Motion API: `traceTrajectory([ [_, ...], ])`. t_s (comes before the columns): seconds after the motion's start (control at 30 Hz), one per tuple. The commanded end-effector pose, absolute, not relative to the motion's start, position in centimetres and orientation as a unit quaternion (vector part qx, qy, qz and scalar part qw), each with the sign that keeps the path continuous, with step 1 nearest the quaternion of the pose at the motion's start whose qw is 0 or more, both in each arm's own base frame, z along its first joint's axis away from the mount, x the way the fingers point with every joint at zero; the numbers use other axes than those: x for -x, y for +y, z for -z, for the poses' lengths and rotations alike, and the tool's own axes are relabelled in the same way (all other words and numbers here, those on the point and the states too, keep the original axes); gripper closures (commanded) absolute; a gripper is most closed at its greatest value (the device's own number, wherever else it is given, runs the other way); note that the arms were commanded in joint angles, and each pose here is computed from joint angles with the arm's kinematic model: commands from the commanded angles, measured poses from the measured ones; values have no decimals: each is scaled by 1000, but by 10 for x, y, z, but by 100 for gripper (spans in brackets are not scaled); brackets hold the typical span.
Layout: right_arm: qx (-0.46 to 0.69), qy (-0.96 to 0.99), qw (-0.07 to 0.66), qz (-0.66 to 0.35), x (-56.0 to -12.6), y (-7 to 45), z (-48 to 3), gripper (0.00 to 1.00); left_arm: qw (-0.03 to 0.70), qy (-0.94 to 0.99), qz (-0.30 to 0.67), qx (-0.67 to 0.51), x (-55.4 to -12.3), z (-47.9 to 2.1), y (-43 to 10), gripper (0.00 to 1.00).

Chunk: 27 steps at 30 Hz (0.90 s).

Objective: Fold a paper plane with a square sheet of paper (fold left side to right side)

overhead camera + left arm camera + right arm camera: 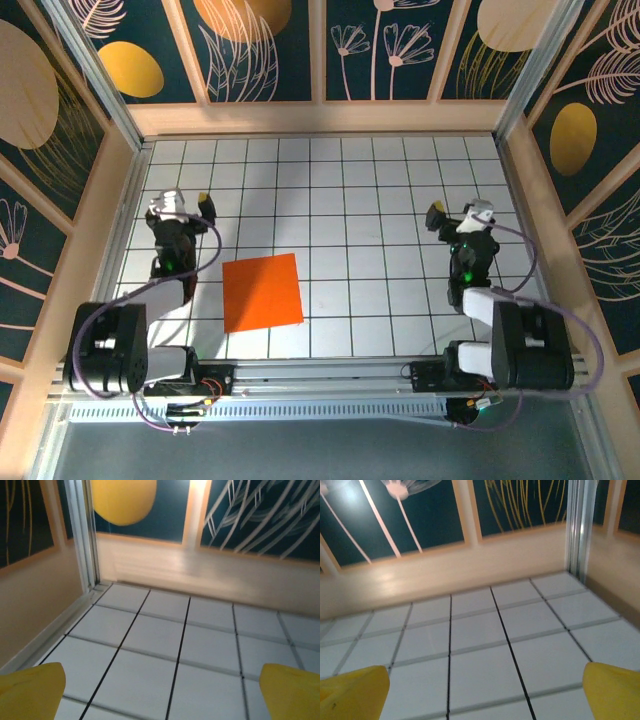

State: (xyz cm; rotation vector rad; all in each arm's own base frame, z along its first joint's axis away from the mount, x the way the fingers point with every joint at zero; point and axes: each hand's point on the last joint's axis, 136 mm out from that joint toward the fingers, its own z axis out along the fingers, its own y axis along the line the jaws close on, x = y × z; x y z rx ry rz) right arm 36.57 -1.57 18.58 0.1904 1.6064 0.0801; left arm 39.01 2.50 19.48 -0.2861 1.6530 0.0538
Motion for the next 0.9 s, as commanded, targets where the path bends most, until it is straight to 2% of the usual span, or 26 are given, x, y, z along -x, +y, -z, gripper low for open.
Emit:
traceTrajectory([
  [0.0, -126, 746, 650, -74, -364, -15, -196, 1, 583, 788, 22, 196, -387, -182, 25, 1],
  [0.23, -162, 787, 563, -193, -353, 15, -219, 1, 438, 851, 219, 189, -357, -148, -44, 1],
  [0.4, -157, 807, 487, -296, -337, 50, -210, 1, 356, 858, 327, 172, -322, -131, -91, 1],
  [0.5, -156, 819, 445, -328, -329, 64, -198, 1, 310, 876, 341, 142, -304, -119, -124, 1],
  [0.63, -144, 831, 422, -332, -326, 76, -192, 1, 256, 891, 349, 136, -282, -91, -156, 1],
  [0.87, -121, 854, 398, -312, -325, 91, -186, 5, 208, 915, 319, 130, -259, -56, -173, 1],
])
